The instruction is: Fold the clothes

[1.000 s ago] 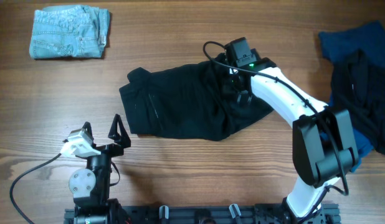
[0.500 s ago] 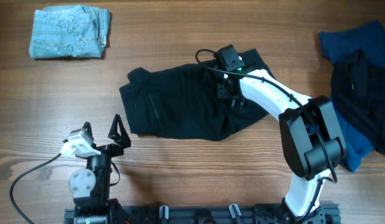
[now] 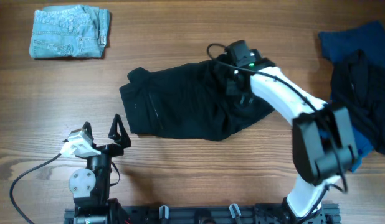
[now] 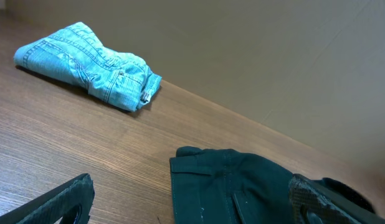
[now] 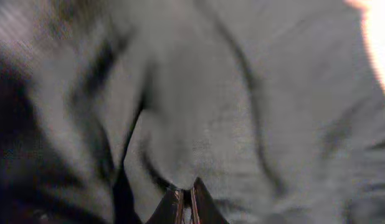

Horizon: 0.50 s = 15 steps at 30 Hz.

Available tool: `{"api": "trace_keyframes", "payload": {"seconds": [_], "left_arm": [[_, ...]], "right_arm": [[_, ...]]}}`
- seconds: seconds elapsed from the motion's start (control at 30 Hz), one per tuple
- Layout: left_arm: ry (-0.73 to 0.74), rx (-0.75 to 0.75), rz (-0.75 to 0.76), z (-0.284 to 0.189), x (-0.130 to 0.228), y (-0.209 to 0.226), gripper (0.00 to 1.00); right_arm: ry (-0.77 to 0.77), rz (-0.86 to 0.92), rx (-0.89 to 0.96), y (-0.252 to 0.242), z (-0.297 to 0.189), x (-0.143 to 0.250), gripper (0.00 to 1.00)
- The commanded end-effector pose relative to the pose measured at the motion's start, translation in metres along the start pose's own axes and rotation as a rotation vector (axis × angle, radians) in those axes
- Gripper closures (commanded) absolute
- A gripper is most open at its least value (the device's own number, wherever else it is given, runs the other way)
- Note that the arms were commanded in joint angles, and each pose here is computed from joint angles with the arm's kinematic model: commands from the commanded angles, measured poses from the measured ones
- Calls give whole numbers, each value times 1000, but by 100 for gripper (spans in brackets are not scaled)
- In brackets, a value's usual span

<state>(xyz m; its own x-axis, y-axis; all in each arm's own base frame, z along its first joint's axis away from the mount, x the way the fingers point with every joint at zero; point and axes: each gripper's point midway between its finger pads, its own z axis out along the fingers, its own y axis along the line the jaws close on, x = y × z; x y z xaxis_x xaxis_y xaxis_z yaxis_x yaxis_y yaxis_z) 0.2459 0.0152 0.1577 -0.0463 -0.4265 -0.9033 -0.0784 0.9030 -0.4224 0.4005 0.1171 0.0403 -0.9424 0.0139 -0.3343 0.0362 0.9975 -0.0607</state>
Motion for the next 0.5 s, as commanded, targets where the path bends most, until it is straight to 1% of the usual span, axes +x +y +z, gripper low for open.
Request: {"api": "trace_keyframes", "payload": {"seconds": [0.0, 0.17, 0.4, 0.47], "left_arm": [[-5, -15, 19, 0, 0, 4, 0], [-5, -15, 19, 0, 0, 4, 0], [-5, -15, 19, 0, 0, 4, 0], [-5, -15, 19, 0, 0, 4, 0]], "right_arm": [[-103, 26, 39, -20, -33, -28, 96], [-91, 58, 83, -42, -34, -28, 96], [-91, 99, 210, -81, -35, -29, 96], [-85, 114, 268, -98, -36, -28, 96]]}}
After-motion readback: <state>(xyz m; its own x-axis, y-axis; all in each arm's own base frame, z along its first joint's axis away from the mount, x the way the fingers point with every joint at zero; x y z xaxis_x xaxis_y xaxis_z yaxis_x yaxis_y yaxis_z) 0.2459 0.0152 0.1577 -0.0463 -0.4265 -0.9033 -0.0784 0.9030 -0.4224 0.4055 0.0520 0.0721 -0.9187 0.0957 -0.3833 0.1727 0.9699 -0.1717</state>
